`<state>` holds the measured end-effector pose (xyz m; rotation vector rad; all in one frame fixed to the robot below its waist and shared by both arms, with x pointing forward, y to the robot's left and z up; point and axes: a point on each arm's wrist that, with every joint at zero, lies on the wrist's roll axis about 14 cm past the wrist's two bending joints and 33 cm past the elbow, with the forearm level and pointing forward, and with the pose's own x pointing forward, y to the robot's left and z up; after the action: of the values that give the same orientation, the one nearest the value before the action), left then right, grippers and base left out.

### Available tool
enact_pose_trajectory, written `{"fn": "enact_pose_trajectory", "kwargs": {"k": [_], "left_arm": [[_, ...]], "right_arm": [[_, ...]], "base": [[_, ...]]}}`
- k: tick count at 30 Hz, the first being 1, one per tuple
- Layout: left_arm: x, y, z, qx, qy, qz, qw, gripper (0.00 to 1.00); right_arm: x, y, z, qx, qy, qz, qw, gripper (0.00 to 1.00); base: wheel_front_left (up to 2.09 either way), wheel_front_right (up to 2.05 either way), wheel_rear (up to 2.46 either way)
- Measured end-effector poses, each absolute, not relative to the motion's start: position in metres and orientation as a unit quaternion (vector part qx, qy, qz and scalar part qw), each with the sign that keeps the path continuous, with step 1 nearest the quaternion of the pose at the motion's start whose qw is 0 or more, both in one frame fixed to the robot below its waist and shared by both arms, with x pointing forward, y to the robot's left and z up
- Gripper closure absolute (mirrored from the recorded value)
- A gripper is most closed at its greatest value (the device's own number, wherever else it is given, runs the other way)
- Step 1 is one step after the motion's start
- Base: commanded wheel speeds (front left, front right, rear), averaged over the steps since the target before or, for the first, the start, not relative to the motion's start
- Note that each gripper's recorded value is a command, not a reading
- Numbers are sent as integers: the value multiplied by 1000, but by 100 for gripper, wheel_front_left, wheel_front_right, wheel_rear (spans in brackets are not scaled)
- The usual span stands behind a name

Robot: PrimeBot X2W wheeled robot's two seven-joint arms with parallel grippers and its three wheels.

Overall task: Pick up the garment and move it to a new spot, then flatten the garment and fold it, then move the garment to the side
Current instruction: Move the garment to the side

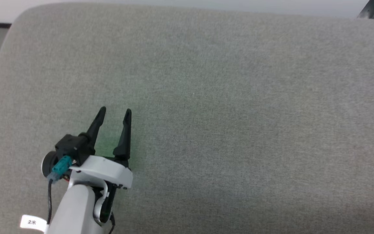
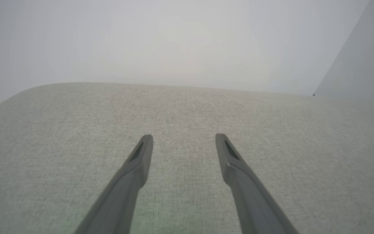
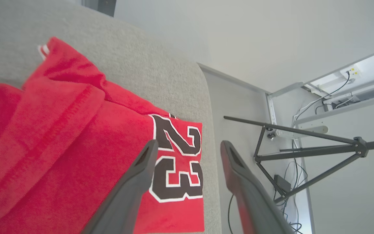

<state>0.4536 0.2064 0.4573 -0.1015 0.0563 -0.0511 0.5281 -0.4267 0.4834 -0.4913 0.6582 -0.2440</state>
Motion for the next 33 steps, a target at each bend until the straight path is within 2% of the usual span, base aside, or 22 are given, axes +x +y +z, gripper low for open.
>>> {"fn": "enact_pose_trajectory", "kwargs": {"k": [6,12,22,33], "left_arm": [[442,214,466,-51,20,-17,998,0],[428,218,479,-60,5,-10,998,0],[405,221,503,-60,-26,-6,998,0],[383,224,524,-38,-55,-10,998,0]], "right_arm": [[535,-383,506,-206,225,-73,950,0],[522,-331,519,-161,131,-22,978,0],[471,-268,523,-118,32,42,992,0],[426,-223,515,-66,-3,69,995,0]], "base": [[0,0,0],[0,0,0],[0,0,0],[0,0,0]]}}
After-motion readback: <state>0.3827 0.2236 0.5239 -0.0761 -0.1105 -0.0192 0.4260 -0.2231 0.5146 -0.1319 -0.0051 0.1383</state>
